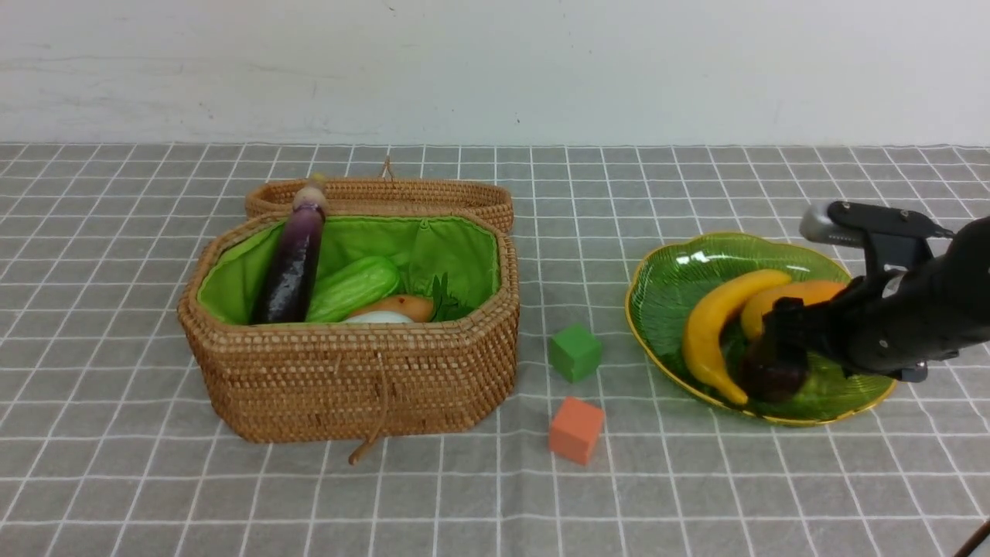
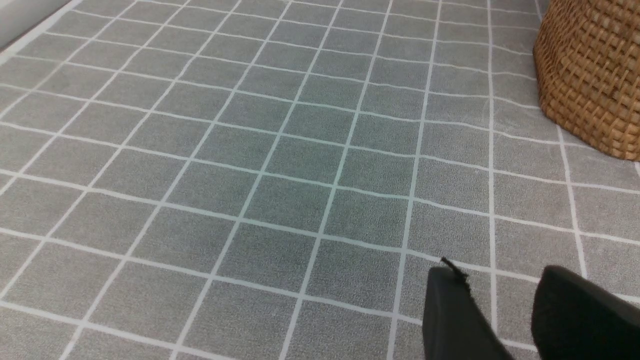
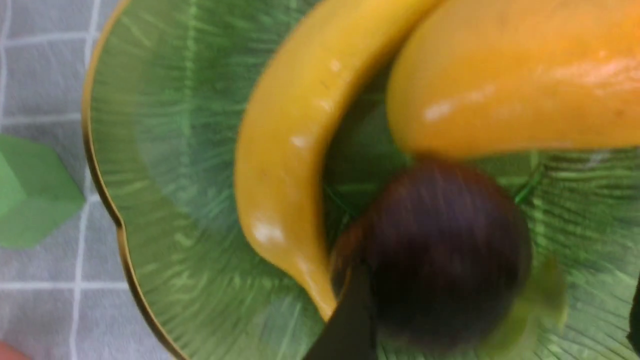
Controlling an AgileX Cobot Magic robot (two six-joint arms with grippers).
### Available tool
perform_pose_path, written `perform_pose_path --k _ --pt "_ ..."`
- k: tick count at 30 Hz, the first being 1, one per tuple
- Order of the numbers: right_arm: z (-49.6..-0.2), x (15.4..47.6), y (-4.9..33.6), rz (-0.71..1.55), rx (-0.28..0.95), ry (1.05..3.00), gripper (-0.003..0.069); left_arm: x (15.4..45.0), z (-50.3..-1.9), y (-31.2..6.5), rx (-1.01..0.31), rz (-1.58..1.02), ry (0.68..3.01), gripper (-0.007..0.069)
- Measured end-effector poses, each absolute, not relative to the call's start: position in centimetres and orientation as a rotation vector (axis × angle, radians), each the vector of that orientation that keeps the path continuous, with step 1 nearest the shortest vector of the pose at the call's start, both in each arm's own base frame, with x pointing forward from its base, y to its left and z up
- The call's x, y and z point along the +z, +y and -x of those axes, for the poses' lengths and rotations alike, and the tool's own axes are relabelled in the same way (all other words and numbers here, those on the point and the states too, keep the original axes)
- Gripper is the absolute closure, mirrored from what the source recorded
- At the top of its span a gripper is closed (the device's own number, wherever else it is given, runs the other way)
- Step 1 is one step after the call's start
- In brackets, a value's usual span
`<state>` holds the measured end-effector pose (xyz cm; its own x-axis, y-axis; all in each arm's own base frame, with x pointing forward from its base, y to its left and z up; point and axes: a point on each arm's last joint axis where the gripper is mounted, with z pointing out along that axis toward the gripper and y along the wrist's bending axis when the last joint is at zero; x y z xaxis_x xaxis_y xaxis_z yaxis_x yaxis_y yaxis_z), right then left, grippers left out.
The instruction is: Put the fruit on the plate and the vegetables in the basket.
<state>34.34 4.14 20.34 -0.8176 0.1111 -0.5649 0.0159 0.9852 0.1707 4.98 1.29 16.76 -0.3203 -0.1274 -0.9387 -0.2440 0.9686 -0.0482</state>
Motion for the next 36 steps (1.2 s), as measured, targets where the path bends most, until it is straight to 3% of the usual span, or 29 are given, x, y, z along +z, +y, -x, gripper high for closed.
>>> perform_pose_path --k 4,11,18,19,23,27,36 --pt "-33.7 22.5 4.1 -0.079 0.217 2.471 0.0022 16.8 -5.0 1.3 0.12 0.269 1.902 0.0386" --pt "-29.5 27.7 4.4 -0.105 0.341 2.487 0.014 16.8 -5.0 1.3 0.12 0.269 1.902 0.0386" --pt "-24.0 31.0 4.4 -0.017 0.38 2.622 0.0346 16.8 -5.1 0.8 0.059 0.18 1.911 0.0386" --pt "-22.9 31.4 4.4 0.002 0.388 2.668 0.0409 16.8 -5.1 0.7 0.038 0.151 1.913 0.0386" --pt "-21.5 31.7 4.4 0.027 0.397 2.739 0.0496 16.8 -5.1 0.6 0.027 0.136 1.914 0.0386" --pt "-20.8 31.6 4.4 0.042 0.403 2.797 0.0549 16.8 -5.1 0.6 0.027 0.135 1.914 0.0386" --pt "-20.6 31.6 4.3 0.046 0.403 2.815 0.056 16.8 -5.1 0.6 0.027 0.135 1.914 0.0386"
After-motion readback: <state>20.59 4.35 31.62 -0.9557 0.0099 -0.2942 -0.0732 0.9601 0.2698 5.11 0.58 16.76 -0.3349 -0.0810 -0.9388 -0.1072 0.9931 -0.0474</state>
